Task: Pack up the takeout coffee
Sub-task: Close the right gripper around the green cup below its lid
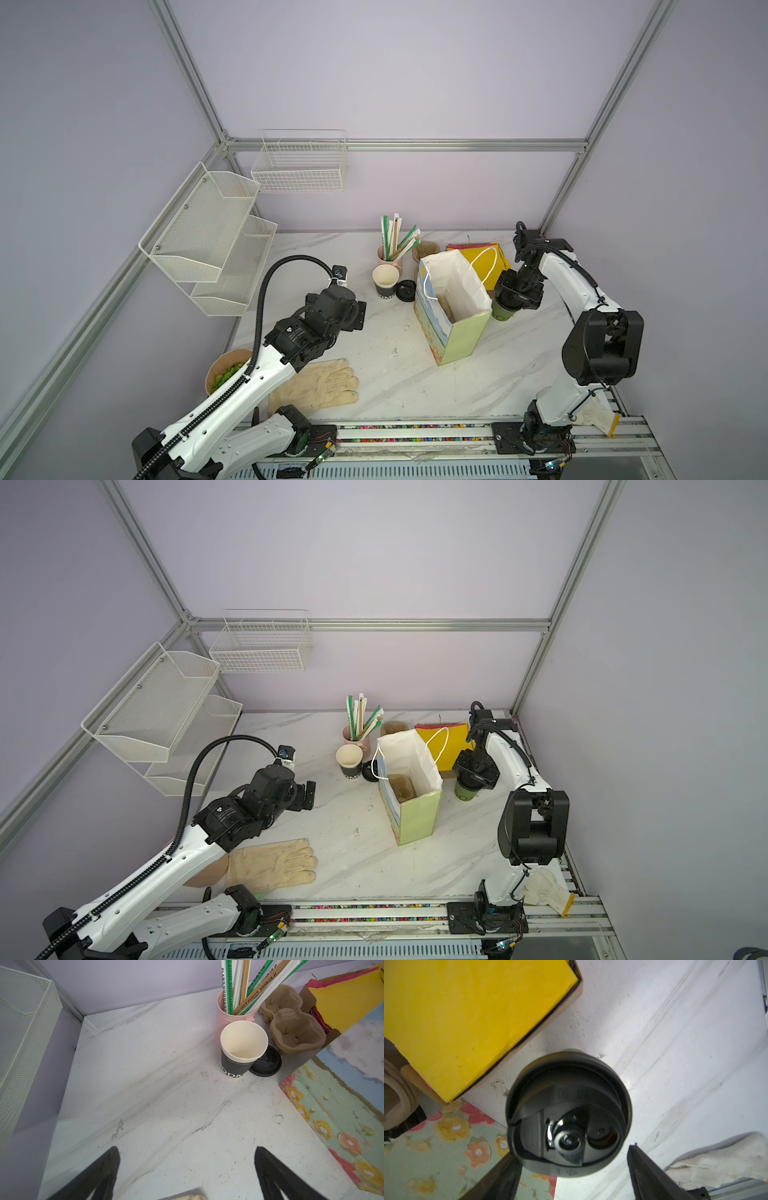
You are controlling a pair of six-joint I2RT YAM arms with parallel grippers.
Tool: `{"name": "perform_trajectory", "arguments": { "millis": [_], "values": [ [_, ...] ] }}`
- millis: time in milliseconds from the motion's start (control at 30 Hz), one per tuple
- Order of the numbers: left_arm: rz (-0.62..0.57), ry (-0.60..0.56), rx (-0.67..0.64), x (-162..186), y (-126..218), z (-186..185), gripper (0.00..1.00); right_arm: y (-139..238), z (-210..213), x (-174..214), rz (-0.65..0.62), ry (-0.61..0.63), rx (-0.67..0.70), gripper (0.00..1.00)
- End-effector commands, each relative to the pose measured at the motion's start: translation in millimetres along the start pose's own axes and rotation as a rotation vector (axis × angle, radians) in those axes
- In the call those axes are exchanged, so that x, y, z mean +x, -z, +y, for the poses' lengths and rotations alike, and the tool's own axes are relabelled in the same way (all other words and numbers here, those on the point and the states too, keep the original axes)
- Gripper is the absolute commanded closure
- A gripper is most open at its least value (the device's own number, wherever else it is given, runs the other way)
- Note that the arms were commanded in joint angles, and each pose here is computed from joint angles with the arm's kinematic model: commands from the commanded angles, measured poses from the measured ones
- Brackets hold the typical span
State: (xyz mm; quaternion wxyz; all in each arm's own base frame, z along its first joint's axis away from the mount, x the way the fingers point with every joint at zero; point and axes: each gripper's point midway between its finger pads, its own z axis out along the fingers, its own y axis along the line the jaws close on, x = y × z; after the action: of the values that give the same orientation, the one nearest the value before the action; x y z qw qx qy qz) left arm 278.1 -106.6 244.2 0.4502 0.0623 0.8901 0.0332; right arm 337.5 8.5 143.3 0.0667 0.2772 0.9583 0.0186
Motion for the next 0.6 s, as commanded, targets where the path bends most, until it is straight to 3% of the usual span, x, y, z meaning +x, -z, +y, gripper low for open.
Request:
{"name": "perform_trajectory", "arguments": {
  "millis": [0, 267, 467, 567],
  "values": [
    [0.003, -0.012, 0.001, 0.4, -0.5, 0.8, 0.00, 16.2, -12.4, 10.9, -0.025, 0.008, 0.019, 0.18],
    [0.009, -0.014, 0.003, 1.3, -0.9, 0.2, 0.00, 24.0, -18.1, 29.4, -0.033, 0.032, 0.021, 0.17],
    [0.011, -0.013, 0.000, 1.6, -1.5, 0.2, 0.00, 36.9, -5.2, 17.4, -0.059, 0.046, -0.022, 0.05],
    [0.012, -0.014, -0.002, 1.5, -2.1, 0.3, 0.00, 31.0, 1.0, 11.1, -0.047, 0.052, -0.023, 0.03]
  ]
}}
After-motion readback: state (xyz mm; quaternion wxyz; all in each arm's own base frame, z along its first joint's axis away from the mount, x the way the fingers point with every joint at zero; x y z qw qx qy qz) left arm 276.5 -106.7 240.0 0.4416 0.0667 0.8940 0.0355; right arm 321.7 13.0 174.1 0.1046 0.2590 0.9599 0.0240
